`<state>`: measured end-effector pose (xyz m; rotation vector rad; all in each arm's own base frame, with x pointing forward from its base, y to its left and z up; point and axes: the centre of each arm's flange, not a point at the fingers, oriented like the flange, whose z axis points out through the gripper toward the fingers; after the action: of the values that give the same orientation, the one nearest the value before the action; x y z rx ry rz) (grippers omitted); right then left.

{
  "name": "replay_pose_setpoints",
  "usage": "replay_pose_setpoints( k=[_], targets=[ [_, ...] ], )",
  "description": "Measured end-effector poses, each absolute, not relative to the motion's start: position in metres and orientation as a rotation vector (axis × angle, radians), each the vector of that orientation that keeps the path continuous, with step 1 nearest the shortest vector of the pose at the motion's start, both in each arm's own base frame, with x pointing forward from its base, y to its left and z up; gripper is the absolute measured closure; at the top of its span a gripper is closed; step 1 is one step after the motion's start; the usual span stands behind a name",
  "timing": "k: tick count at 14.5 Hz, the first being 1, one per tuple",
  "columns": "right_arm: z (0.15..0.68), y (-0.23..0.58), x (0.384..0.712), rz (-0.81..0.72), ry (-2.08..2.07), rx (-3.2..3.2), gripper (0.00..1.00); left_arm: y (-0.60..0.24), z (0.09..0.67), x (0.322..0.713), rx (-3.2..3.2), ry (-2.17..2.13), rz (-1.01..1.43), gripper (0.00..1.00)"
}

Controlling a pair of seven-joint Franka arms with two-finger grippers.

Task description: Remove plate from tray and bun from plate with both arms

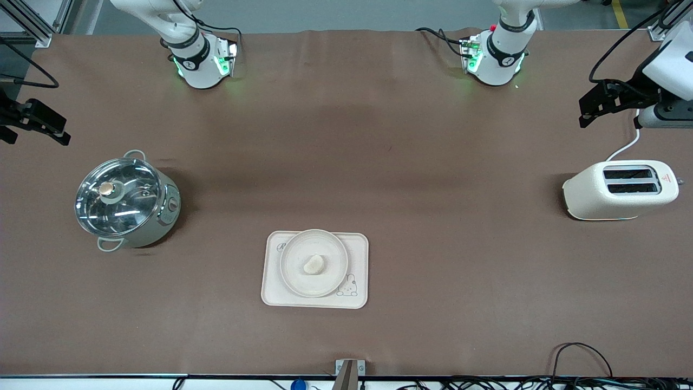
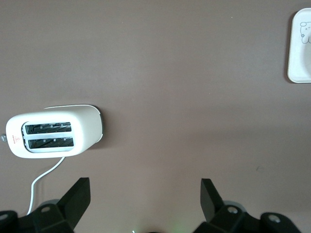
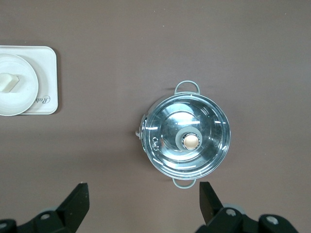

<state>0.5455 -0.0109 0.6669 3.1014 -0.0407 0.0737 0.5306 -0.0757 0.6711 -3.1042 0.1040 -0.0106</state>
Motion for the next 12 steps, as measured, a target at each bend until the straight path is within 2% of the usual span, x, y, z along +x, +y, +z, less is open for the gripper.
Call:
replay_pose_setpoints(
  k=[12],
  targets=[
    [0.6643,-0.0109,0.5441,0.048,-0.041,3.102,0.00,-0.0707,0.6722,0.5303,-3.104,0.090,-0.004,0.00]
  ],
)
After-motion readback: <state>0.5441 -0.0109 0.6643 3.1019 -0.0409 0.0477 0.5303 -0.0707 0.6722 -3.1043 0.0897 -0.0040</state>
